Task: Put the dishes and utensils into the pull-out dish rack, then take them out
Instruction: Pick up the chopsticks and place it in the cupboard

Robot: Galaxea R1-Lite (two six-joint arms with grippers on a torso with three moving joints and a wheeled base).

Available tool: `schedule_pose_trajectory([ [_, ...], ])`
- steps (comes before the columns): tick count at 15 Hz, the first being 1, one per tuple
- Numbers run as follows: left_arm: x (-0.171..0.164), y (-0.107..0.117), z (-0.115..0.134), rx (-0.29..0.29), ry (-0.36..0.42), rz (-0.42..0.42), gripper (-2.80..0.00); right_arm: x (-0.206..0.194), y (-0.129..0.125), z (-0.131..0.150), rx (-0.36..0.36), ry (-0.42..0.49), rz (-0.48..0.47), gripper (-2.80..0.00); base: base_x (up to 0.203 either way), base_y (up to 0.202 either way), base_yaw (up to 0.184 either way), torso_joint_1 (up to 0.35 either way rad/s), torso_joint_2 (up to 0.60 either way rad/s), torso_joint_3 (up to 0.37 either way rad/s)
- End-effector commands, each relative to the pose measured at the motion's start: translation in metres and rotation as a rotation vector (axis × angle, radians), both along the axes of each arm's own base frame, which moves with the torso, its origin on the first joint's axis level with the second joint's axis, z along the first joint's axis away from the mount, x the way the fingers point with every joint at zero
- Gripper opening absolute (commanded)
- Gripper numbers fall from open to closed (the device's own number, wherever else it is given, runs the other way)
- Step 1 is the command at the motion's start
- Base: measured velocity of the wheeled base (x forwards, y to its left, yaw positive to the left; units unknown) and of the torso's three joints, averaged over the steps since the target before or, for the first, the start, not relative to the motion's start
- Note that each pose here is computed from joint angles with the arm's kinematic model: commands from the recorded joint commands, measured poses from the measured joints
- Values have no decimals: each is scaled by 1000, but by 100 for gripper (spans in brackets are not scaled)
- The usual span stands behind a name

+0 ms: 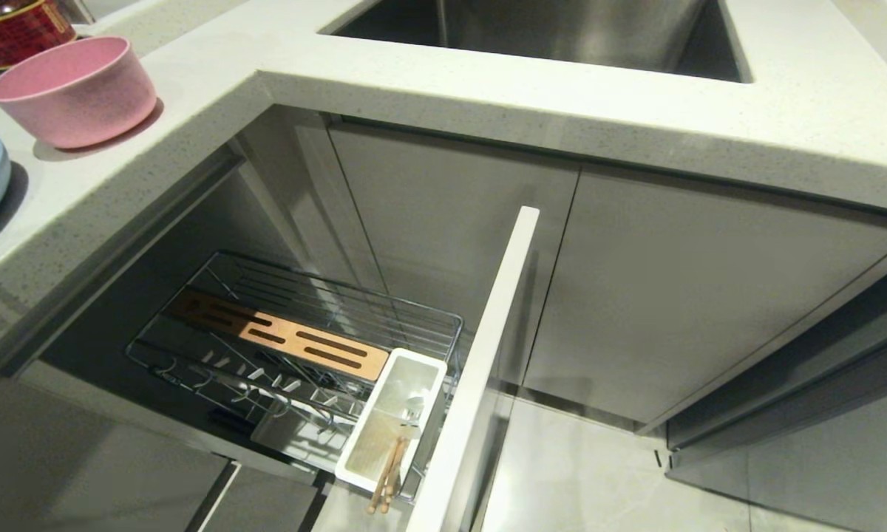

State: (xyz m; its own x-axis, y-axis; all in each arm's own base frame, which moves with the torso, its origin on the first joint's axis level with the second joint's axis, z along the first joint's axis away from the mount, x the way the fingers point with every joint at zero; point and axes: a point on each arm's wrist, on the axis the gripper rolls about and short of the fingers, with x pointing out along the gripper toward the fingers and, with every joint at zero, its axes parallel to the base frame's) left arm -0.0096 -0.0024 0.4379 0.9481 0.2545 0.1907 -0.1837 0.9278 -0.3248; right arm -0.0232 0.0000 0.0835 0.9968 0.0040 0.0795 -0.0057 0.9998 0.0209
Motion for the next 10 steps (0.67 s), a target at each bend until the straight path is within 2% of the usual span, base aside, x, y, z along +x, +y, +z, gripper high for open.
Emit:
schedule_pose_trajectory([
  [1, 40, 11, -3, -133, 209, 30, -280, 2, 0, -7, 0, 24, 1, -280, 0, 0, 0, 0, 0, 0],
  [3, 50, 15, -15, -232, 332, 60, -280, 2, 0, -7, 0, 24, 1, -280, 0, 0, 0, 0, 0, 0],
  [5, 55, 17, -25, -260, 413, 92, -280, 2, 0, -7, 0, 24, 1, -280, 0, 0, 0, 0, 0, 0],
  [6, 56, 18, -28, -287, 437, 120, 0, 2, 0, -7, 0, 24, 1, -280, 0, 0, 0, 0, 0, 0],
  [7, 61, 20, -29, -307, 443, 134, 0, 2, 0, -7, 0, 24, 1, -280, 0, 0, 0, 0, 0, 0],
  [10, 71, 23, -32, -322, 473, 147, 0, 2, 0, -7, 0, 24, 1, -280, 0, 0, 0, 0, 0, 0],
])
